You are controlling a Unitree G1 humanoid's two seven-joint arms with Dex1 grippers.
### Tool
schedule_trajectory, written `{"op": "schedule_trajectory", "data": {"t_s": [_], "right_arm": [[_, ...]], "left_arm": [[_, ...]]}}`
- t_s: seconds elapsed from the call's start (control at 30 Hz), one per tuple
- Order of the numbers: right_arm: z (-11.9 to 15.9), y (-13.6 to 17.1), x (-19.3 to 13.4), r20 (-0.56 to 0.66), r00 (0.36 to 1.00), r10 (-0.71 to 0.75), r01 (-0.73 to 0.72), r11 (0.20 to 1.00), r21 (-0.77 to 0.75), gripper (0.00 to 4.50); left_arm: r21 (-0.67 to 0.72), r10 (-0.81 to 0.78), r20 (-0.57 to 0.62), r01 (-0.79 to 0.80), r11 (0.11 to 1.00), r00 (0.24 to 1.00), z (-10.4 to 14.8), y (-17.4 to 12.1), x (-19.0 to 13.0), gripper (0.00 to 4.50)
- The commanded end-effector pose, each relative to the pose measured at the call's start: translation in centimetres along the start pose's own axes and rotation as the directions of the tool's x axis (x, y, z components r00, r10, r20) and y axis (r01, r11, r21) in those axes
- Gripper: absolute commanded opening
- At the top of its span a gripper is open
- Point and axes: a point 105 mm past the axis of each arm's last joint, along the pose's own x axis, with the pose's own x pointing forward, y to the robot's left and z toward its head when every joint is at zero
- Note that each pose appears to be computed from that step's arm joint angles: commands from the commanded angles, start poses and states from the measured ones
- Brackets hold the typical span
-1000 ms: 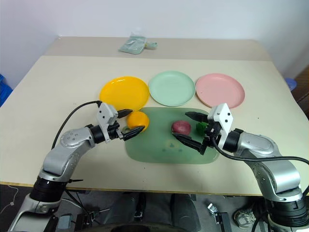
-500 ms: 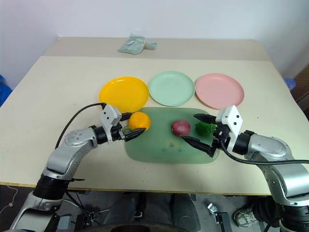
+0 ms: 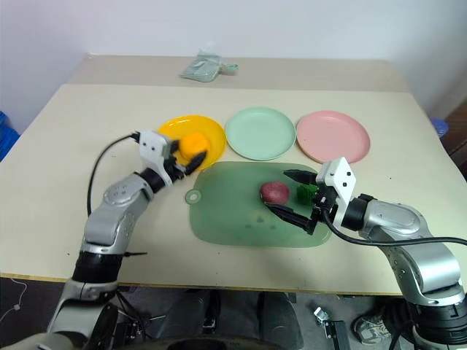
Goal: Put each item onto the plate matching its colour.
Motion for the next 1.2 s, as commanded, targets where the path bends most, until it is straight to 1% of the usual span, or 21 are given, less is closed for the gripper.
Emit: {"op": "schedule_trajectory", "data": {"t_s": [0.03, 0.07, 0.13, 0.17, 0.33, 0.47, 0.57, 0.63, 0.73, 0.87, 0.97, 1.1, 1.2], "right_arm": [[0.8, 0.1, 0.2, 0.035, 0.999, 0.002, -0.001, 0.999, -0.035, 4.5], [0.8, 0.1, 0.2, 0.036, 0.999, 0.001, 0.001, 0.999, -0.035, 4.5], [0.7, 0.2, 0.3, 0.04, 0.999, -0.005, 0.007, 0.999, -0.038, 4.5], [0.7, 0.2, 0.3, 0.042, 0.999, -0.009, 0.011, 0.999, -0.04, 4.5], [0.9, 0.0, 0.3, 0.044, 0.999, -0.025, 0.027, 0.998, -0.048, 4.5], [0.9, -0.1, 0.2, 0.035, 0.999, -0.032, 0.034, 0.998, -0.051, 4.5], [1.0, 0.0, 0.3, 0.031, 0.999, -0.03, 0.031, 0.998, -0.052, 4.5], [0.8, -0.4, 0.5, 0.011, 0.999, -0.047, 0.047, 0.996, -0.078, 4.5], [0.4, -1.1, 0.7, -0.012, 0.997, -0.076, 0.075, 0.994, -0.079, 4.5], [0.1, -1.1, 1.0, -0.036, 0.997, -0.064, 0.06, 0.993, -0.097, 4.5], [-0.2, -0.9, 1.3, -0.05, 0.997, -0.052, 0.047, 0.993, -0.105, 4.5], [-1.4, -1.2, 1.8, -0.103, 0.993, -0.063, 0.051, 0.992, -0.118, 4.5], [-2.4, -1.4, 1.8, -0.15, 0.986, -0.07, 0.053, 0.992, -0.116, 4.5]], "left_arm": [[-0.016, 0.137, -0.022, -0.137, 0.99, 0.99, 0.0, 1.9, 0.2, 3.27], [-0.024, 0.136, -0.033, -0.137, 0.99, 0.99, -0.1, 1.9, 0.3, 3.27], [-0.029, 0.116, -0.046, -0.117, 0.993, 0.992, -0.4, 1.6, 0.5, 4.29], [-0.031, 0.101, -0.046, -0.103, 0.994, 0.994, -0.4, 1.4, 0.6, 4.46], [0.007, 0.08, -0.013, -0.08, 0.997, 0.997, 0.5, 1.3, 0.7, 4.46], [0.078, 0.023, 0.117, -0.032, 0.996, 0.993, 2.8, 1.1, -0.2, 4.46], [0.109, -0.014, 0.174, -0.005, 0.994, 0.985, 3.7, 1.2, -1.2, 4.46], [0.14, -0.083, 0.167, 0.06, 0.988, 0.982, 3.4, 1.0, -2.3, 4.46], [0.171, -0.136, 0.125, 0.114, 0.979, 0.983, 2.5, 0.8, -3.2, 4.46], [0.215, -0.224, 0.086, 0.201, 0.956, 0.971, 1.8, -0.3, -3.9, 4.46], [0.214, -0.29, 0.072, 0.269, 0.939, 0.954, 1.5, -1.5, -4.3, 4.46], [0.192, -0.481, 0.019, 0.469, 0.862, 0.877, 0.6, -4.7, -5.9, 4.46], [0.16, -0.582, -0.041, 0.581, 0.798, 0.812, -0.5, -6.6, -7.2, 4.46]]}}
